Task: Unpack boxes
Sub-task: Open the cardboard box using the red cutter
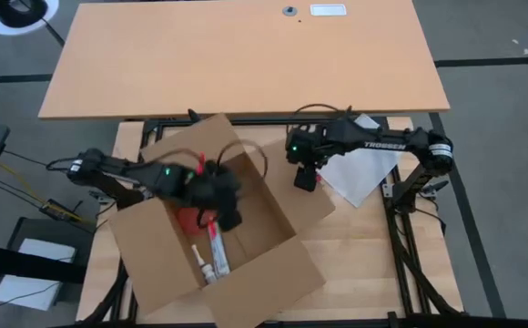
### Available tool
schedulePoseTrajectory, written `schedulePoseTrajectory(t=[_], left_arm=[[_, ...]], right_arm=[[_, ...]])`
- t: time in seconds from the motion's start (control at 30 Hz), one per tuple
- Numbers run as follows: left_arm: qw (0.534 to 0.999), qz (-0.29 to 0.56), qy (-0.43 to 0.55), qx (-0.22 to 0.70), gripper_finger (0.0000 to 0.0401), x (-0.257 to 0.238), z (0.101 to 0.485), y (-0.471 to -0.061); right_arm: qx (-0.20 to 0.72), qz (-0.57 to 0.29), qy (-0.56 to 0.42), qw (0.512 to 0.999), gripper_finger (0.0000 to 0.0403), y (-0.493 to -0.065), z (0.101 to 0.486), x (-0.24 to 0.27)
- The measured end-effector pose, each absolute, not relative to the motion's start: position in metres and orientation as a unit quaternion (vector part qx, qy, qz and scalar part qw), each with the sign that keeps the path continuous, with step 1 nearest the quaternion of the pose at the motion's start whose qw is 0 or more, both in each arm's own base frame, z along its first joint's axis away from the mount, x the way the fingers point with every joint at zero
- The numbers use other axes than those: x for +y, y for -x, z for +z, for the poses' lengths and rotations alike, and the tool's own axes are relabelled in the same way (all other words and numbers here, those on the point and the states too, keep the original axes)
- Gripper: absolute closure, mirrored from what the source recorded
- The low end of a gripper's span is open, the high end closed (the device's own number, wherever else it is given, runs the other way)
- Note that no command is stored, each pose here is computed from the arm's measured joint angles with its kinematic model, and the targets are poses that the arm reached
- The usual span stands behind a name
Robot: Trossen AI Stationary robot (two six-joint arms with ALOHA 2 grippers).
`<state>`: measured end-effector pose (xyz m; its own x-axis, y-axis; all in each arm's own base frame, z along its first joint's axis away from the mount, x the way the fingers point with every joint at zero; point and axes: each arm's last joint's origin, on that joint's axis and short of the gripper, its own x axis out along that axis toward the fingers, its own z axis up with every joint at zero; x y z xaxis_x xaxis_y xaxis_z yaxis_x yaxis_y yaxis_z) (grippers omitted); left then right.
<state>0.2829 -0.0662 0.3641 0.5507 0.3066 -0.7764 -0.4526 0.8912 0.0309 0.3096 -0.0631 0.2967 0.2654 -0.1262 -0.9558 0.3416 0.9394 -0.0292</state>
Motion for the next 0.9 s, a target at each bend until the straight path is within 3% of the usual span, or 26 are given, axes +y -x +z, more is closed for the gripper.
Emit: schedulePoseTrajectory(t=[0.27, 0.57, 0.9], left_arm=[[0.821, 0.258, 0.198, 0.47, 0.0245, -0.107, 0.335, -0.258], [0.682, 0.394, 0.339, 0.514, 0.0245, -0.121, 0.343, -0.219], [0.618, 0.432, 0.419, 0.507, 0.021, -0.131, 0.34, -0.213]], right_arm=[[0.61, -0.141, -0.125, 0.77, 0.0197, -0.305, 0.259, -0.061], [0.602, -0.128, -0.141, 0.776, 0.0195, -0.307, 0.259, -0.06], [0.592, -0.127, -0.149, 0.782, 0.0188, -0.309, 0.26, -0.062]])
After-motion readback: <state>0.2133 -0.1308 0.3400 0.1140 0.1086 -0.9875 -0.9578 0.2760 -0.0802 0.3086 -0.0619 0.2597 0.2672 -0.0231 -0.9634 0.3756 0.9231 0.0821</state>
